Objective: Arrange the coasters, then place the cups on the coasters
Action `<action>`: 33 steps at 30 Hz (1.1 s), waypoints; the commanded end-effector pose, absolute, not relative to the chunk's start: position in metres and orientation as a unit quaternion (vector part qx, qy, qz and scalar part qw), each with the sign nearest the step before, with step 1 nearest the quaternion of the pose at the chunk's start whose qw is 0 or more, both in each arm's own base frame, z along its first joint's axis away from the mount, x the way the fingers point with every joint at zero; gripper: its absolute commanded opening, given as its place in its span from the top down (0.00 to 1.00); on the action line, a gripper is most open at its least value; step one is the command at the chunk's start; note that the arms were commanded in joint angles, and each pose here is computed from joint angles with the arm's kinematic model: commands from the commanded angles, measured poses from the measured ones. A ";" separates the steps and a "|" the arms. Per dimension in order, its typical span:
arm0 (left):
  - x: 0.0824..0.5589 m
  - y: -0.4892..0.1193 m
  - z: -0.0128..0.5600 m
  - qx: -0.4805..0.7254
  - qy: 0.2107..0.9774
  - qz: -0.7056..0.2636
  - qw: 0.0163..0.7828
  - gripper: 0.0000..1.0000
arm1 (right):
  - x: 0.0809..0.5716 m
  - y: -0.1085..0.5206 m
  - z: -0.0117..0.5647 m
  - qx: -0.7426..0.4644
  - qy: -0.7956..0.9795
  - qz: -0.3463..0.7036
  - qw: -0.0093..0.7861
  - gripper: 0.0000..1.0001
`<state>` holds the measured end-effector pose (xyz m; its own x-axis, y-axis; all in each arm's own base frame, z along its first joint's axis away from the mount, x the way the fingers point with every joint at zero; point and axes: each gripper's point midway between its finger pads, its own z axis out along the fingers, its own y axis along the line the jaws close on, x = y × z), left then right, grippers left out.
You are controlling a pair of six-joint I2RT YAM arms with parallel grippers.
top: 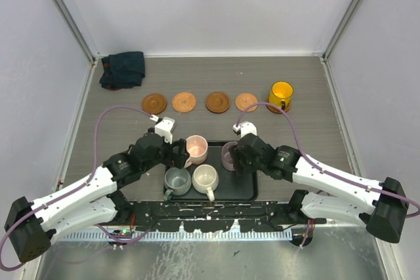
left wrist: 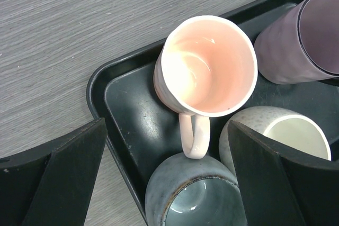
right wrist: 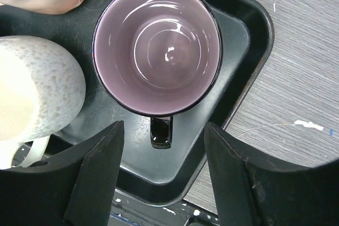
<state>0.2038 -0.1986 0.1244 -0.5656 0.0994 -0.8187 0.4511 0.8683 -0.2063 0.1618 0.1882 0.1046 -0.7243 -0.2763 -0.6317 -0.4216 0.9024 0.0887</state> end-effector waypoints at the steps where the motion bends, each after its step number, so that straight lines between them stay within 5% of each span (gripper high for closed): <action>1: 0.213 -0.206 0.151 0.159 0.841 -0.216 0.470 0.02 | 0.167 0.203 0.107 -0.174 0.917 0.141 0.330 0.33; 33: 0.214 -0.204 0.139 0.166 0.846 -0.200 0.465 0.02 | 0.176 0.197 0.060 -0.161 0.936 0.077 0.305 0.46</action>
